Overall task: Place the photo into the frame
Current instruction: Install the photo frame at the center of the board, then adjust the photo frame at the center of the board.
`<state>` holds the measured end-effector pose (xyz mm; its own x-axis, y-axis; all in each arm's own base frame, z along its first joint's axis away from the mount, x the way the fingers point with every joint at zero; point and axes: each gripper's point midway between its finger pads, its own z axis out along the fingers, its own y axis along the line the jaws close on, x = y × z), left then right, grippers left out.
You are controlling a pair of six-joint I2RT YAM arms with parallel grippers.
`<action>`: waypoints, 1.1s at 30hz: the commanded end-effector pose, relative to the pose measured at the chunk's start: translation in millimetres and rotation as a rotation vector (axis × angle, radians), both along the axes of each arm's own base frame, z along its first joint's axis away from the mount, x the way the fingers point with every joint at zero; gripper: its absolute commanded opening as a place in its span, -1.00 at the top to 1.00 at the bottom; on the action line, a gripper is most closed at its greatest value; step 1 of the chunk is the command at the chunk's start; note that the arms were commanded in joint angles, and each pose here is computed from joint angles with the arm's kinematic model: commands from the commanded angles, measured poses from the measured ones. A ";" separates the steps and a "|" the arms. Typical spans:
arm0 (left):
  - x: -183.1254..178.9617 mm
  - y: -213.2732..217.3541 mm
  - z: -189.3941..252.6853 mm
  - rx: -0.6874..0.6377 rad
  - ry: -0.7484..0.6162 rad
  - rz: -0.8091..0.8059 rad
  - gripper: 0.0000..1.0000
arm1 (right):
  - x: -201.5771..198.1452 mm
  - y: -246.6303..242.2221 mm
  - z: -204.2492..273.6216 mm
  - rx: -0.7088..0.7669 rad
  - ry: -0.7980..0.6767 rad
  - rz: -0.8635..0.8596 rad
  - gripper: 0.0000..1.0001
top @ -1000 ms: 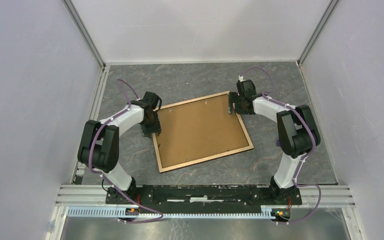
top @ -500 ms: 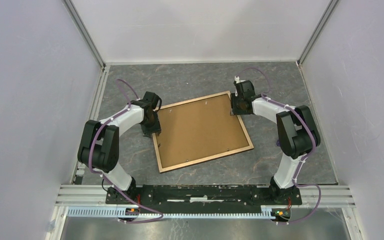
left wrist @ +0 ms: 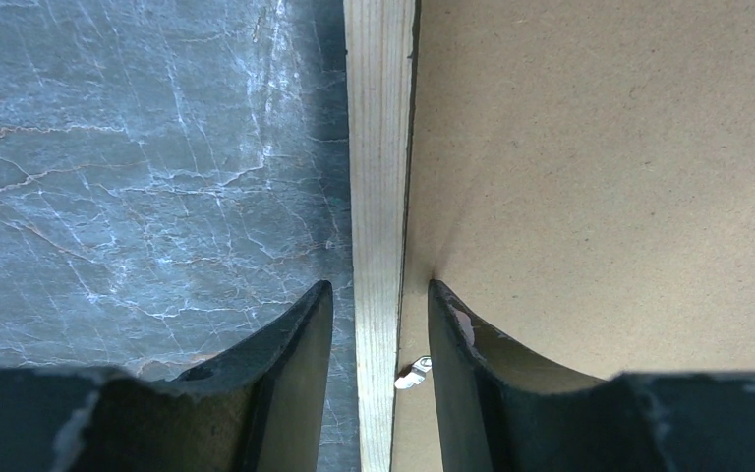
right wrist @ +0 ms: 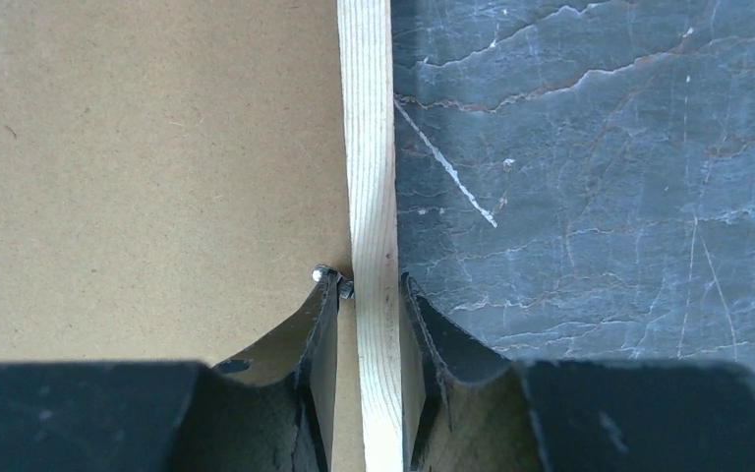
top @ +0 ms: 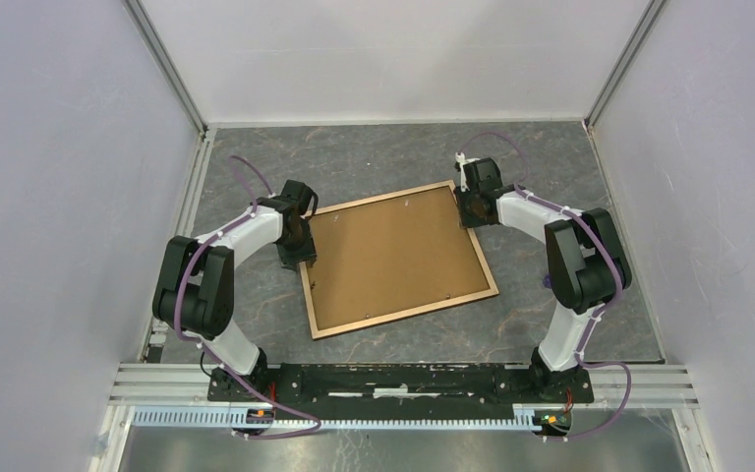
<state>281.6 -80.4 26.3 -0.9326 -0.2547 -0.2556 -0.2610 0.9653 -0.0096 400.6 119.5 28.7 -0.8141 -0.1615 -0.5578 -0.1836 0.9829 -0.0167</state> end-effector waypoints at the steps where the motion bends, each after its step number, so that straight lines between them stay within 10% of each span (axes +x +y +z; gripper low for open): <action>1: 9.9 0.6 8.5 0.002 -0.041 -0.023 0.06 | 11.3 -13.4 12.0 -0.075 -0.066 0.045 0.99; 10: 12.7 -1.0 8.0 -0.005 -0.038 -0.021 0.05 | -23.6 8.4 27.8 0.091 -0.057 0.105 -0.44; 22: 18.7 -44.5 -11.6 -0.243 0.077 0.048 -0.10 | -121.3 52.1 7.2 0.445 0.011 0.150 -0.50; 33: 113.4 -69.2 18.9 -0.285 -0.043 0.062 -0.19 | -184.9 105.1 30.4 0.695 -0.050 0.238 -0.54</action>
<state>342.1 -92.4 24.3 -0.9251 -0.3383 -0.1725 -0.3317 0.9410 -0.0664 250.8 149.2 27.8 -0.7405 0.0323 -0.6713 -0.2549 0.9107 0.3250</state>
